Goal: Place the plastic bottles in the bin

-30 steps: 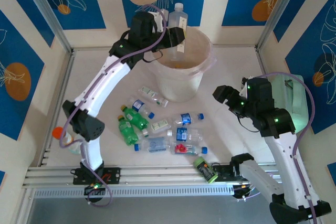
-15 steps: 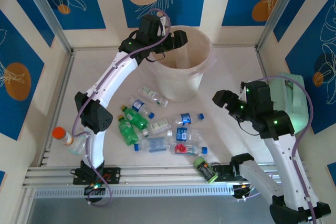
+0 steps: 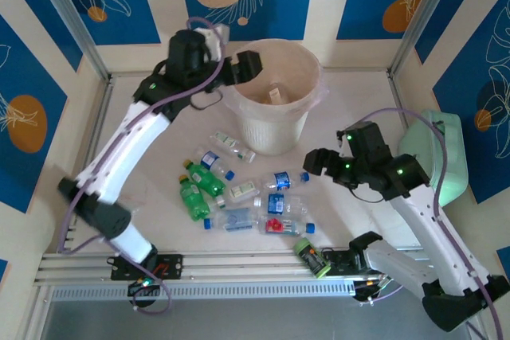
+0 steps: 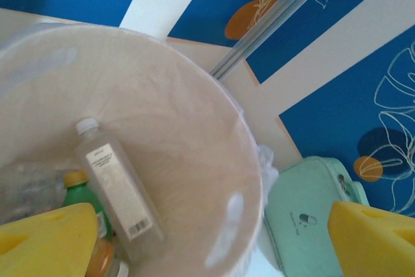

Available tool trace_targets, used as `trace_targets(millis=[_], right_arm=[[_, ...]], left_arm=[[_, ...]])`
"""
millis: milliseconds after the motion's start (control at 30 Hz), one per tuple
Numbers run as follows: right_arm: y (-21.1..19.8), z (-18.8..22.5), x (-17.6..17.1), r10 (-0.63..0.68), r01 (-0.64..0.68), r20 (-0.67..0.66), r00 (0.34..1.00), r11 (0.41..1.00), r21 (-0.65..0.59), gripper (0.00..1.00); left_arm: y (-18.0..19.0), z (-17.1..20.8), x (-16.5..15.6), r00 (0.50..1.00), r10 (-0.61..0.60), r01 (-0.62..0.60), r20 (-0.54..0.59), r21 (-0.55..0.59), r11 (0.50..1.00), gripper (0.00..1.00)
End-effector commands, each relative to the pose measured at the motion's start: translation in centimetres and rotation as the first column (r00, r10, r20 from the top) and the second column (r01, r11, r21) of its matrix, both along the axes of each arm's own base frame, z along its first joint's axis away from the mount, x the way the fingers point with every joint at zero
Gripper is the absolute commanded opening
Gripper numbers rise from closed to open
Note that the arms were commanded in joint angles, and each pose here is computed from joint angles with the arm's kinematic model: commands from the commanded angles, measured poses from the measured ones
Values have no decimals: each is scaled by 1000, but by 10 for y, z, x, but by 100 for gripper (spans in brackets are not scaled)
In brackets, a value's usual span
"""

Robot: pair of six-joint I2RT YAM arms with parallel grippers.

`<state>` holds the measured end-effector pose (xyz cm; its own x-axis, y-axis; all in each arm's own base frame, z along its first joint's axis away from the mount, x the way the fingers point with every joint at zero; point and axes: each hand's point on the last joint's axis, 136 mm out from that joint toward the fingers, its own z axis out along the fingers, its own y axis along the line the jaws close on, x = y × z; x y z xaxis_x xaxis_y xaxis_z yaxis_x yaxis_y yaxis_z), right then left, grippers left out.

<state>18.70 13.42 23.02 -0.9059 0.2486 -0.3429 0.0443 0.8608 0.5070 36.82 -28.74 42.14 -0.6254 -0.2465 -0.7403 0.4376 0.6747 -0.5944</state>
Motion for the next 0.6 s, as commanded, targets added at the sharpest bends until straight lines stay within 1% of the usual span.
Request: trace_targets(millis=[0,100,167,267,333,433,500,567], right_arm=[[5,-17,-17,88,-92,-43,995,992,-90,85],[15,-33,-33,154,-166,-94,984,976,-141,85],[24,-43,-45,203,-222,-131,970,964,-150,83],[47,-58,-70,305,-331,-185,934,934,-133,79],[55,-71,-85,349,-388,-221,911,906,-167,79],[67,-89,-104,386,-448,-290,876,873,-191,75],[78,-97,-116,424,-497,-330,843,849,-178,73],[86,-103,-124,449,-536,-361,818,823,-191,72]], left_arm=[[23,-21,-22,1000,29,-29,4,24,999,91],[44,-56,-51,997,52,-51,-55,30,998,91],[59,-83,-69,991,80,-76,-104,38,996,91],[79,-124,-95,976,115,-104,-184,65,992,91],[92,-152,-110,961,143,-124,-237,94,988,91],[104,-187,-126,933,176,-139,-315,137,981,91],[108,-205,-132,913,192,-142,-359,160,977,90],[111,-218,-137,897,206,-146,-392,176,974,89]])
